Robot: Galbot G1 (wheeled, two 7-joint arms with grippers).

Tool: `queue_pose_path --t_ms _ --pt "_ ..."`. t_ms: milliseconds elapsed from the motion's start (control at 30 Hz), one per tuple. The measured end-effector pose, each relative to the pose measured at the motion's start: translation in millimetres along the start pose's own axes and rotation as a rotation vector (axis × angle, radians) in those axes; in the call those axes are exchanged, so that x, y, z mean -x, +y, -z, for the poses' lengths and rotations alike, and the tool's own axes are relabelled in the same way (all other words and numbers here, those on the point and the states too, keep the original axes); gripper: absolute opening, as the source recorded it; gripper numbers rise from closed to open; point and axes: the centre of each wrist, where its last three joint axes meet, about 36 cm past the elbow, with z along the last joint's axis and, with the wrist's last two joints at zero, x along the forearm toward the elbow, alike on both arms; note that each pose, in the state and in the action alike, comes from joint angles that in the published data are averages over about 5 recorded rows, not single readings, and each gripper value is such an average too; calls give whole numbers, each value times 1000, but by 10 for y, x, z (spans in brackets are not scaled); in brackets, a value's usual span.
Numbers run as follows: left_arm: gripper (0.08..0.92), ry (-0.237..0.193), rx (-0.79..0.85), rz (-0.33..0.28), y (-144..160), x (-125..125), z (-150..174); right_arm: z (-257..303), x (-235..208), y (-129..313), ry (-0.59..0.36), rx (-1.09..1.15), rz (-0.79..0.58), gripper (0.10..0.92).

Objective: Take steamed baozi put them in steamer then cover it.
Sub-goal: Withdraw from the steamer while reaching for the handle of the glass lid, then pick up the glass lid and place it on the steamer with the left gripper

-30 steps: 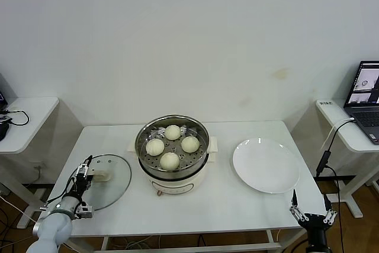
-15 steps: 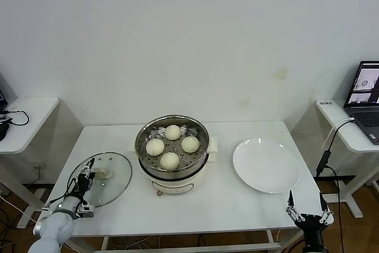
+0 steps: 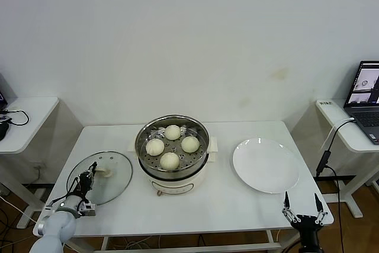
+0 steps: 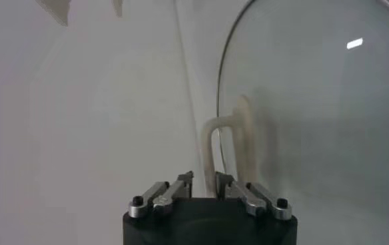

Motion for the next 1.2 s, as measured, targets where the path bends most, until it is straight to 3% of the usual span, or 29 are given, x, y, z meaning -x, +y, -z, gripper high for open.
queue_pose_path --t_ms 267,600,900,1200 --pt "146 29 -48 38 -78 -71 43 0 -4 27 1 -1 10 823" --pt "140 68 -111 160 54 -294 203 0 10 71 -4 -5 33 823" --pt "140 108 -116 231 388 -604 237 5 40 106 -11 -6 60 823" --pt "140 189 -79 268 948 -846 148 -19 103 140 -3 -12 92 822"
